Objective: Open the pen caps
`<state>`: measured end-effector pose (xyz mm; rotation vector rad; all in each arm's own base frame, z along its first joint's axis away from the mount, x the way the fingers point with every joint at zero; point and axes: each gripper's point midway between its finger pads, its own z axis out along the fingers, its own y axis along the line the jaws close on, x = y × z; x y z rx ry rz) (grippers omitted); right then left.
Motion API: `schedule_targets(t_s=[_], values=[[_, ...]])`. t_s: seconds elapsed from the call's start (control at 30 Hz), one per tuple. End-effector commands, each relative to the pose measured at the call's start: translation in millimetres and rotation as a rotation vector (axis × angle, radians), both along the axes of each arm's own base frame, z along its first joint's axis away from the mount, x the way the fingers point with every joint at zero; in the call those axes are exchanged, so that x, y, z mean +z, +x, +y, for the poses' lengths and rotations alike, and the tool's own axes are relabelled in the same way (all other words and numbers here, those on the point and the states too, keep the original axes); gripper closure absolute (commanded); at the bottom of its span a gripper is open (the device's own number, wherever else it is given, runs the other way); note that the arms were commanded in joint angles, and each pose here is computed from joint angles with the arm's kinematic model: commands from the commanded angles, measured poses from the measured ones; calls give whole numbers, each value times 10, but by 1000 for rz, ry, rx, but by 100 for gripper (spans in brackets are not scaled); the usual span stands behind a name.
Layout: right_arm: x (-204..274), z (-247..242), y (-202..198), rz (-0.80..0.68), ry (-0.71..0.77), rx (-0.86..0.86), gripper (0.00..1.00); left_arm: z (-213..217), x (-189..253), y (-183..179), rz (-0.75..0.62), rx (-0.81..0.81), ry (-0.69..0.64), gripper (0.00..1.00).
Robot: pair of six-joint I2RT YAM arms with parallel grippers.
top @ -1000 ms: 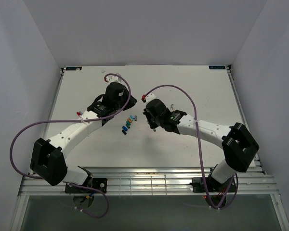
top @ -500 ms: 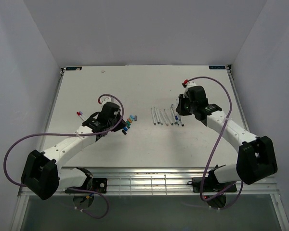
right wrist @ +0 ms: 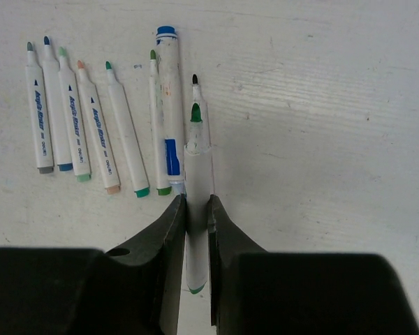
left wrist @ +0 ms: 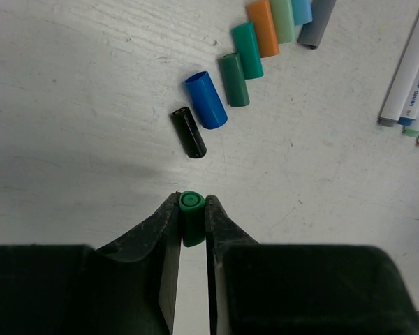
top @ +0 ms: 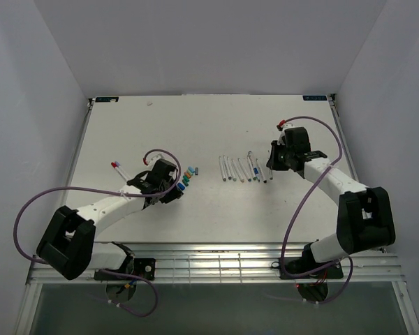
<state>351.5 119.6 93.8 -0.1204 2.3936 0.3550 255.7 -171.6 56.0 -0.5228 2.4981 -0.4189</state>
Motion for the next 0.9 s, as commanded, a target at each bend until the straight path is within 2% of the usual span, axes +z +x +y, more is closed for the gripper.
schedule_targets(t_s=[0.0,0.1,0.6,0.67,0.87], values=[[-6,55,93,-24,25,24,92,-48,-38,79,-7,0,-6,72],[-21,98,137,-17,49,26,92,-52,-80,119,0,8,3,62],[-126,119,253,-1,49,34,92,-28,-100,183,-6,20,25,59],[-197,111,265,14,40,35,92,-36,-43,196,-18,20,16,58],[-355,102,335,29,16,44,92,52,375,385,-123,45,52,44]])
